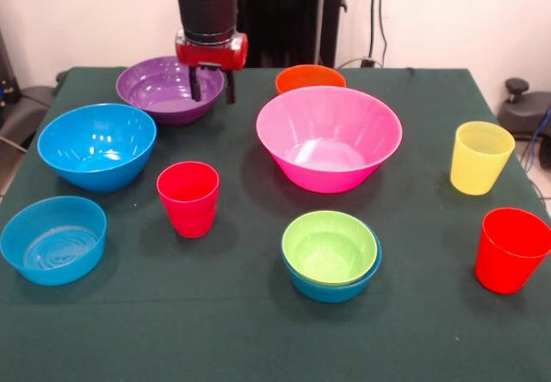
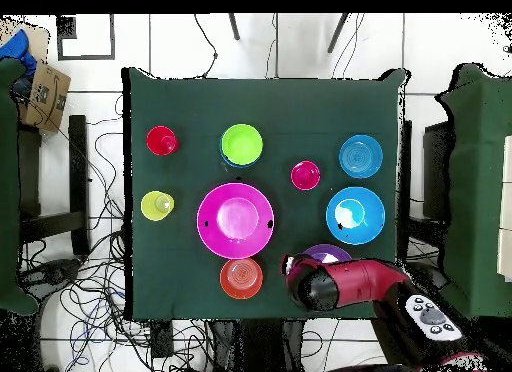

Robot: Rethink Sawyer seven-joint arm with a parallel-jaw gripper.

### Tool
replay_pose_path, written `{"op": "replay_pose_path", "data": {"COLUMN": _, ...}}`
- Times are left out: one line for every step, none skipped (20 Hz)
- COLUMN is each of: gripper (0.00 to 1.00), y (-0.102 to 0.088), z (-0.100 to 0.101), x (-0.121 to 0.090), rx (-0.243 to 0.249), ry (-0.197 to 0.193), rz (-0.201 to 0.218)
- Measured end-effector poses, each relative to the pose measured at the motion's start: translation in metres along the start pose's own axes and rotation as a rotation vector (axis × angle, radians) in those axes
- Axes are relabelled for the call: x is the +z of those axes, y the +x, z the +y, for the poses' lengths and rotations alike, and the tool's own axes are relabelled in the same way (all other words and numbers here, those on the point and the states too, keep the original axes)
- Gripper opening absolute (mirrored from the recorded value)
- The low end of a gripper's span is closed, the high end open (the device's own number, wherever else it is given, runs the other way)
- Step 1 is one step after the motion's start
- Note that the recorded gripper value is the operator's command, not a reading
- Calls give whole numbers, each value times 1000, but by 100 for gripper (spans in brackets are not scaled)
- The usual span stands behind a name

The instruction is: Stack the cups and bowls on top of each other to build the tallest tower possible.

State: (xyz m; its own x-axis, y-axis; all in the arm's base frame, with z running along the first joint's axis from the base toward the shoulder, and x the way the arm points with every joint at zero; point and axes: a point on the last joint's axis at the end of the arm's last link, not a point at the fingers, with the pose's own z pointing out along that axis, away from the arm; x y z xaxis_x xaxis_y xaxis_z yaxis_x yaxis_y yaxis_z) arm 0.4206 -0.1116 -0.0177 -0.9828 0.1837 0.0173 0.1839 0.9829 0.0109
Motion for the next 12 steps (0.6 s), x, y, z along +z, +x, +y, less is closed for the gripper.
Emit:
{"op": "replay_pose_path", "data": {"gripper": 100, "y": 0, "z": 0, "x": 0, "rx": 0, "ry": -1, "rz": 1}}
{"op": "replay_pose_path", "data": {"gripper": 100, "y": 1, "z": 1, "x": 1, "rx": 0, "ry": -1, "rz": 3}}
{"op": "replay_pose_path", "data": {"gripper": 100, "y": 1, "z": 1, "x": 1, "rx": -1, "ry": -2, "rz": 4}}
{"op": "replay_pose_path", "data": {"gripper": 100, "y": 1, "z": 1, "x": 1, "rx": -1, "ry": -2, "rz": 4}}
{"op": "replay_pose_path", "data": {"gripper": 100, "y": 1, "z": 2, "x": 1, "rx": -3, "ry": -1, "rz": 4}}
{"op": "replay_pose_path", "data": {"gripper": 100, "y": 1, "z": 2, "x": 1, "rx": -4, "ry": 0, "rz": 5}}
{"op": "replay_pose_path", "data": {"gripper": 0, "y": 2, "z": 3, "x": 1, "rx": -9, "ry": 6, "rz": 6}}
{"op": "replay_pose_path", "data": {"gripper": 0, "y": 2, "z": 3, "x": 1, "rx": -10, "ry": 7, "rz": 6}}
{"op": "replay_pose_path", "data": {"gripper": 0, "y": 2, "z": 3, "x": 1, "rx": -11, "ry": 8, "rz": 6}}
{"op": "replay_pose_path", "data": {"gripper": 0, "y": 2, "z": 5, "x": 1, "rx": -16, "ry": 11, "rz": 8}}
{"op": "replay_pose_path", "data": {"gripper": 0, "y": 2, "z": 6, "x": 1, "rx": -19, "ry": 13, "rz": 8}}
{"op": "replay_pose_path", "data": {"gripper": 0, "y": 2, "z": 6, "x": 1, "rx": -22, "ry": 15, "rz": 8}}
